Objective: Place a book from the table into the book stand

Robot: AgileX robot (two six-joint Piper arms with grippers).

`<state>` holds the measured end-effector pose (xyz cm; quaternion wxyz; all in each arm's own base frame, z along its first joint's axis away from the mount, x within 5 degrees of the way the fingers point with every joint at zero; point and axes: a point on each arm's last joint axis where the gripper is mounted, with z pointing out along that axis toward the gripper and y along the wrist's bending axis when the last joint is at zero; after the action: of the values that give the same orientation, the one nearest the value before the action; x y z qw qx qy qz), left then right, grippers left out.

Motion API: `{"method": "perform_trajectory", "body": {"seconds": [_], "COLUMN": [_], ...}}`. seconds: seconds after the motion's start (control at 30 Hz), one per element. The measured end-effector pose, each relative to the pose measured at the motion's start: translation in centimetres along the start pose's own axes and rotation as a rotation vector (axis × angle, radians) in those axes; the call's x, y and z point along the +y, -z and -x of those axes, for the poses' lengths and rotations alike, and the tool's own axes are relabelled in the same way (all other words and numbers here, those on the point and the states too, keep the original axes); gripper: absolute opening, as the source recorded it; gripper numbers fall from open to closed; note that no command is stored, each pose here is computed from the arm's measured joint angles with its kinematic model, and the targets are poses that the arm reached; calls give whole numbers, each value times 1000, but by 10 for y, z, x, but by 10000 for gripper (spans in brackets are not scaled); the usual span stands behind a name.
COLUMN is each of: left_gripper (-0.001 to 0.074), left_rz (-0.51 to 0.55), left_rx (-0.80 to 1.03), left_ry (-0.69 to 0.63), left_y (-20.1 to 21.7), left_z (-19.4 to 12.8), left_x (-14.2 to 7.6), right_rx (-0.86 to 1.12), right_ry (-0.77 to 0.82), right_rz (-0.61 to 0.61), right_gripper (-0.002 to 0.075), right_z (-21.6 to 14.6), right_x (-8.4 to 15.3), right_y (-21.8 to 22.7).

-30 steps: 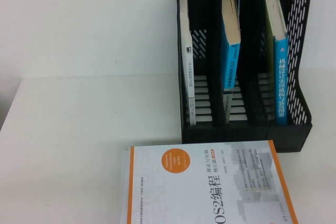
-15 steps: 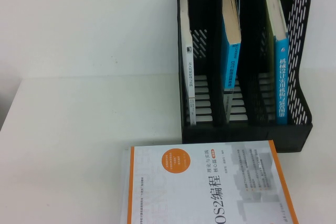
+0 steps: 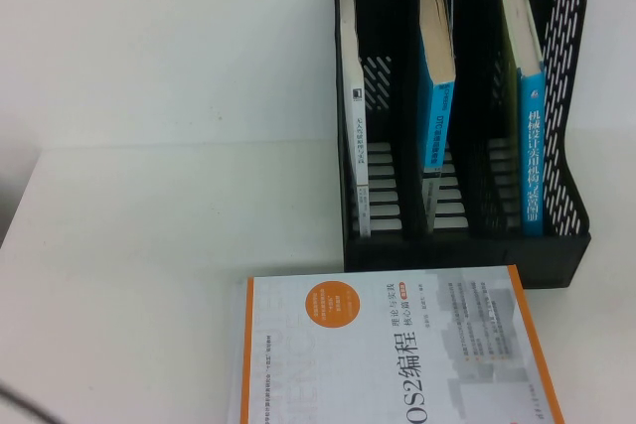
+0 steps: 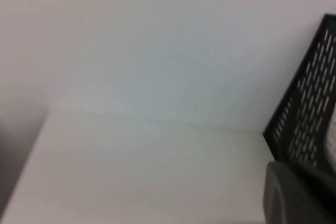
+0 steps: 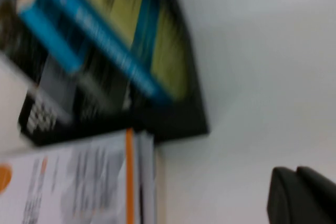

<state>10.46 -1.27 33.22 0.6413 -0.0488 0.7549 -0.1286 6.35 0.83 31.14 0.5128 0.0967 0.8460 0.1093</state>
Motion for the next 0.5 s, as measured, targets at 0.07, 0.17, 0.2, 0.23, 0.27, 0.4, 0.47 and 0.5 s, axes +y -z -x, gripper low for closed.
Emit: {"method": "perform_trajectory", "body": {"seconds": [0.07,0.17,0.2,0.23,0.27,0.4,0.47,0.5], "left_gripper": [-3,-3,-3,-3,-3,-3,-3,-3], "left_rz": [-4,6,5,2,-5,-76,-112,-132], "left_rx": [88,258,321,395,461,606,616,612], "left_ry": [106,219,237,252,262,279,275,274], "left_y": [-19,-45,-51,-59,-65,-84,-89,-91], "left_z": [-7,-24,-30,-38,-44,-58,-60,-61], "left_x": [1,2,2,2,2,-3,-5,-6], "right_rx": [108,275,326,377,414,487,489,499], "right_ry": [19,43,42,41,40,72,90,95], "right_rz": [43,112,136,156,167,175,173,171], "right_gripper": [-3,-3,-3,-3,-2,1,1,1], "right_z": [0,-1,-1,-2,-3,-7,-8,-9], "right_x": [5,11,12,13,13,12,12,11], "right_y": [-15,-46,-57,-68,-78,-114,-124,-129]}}
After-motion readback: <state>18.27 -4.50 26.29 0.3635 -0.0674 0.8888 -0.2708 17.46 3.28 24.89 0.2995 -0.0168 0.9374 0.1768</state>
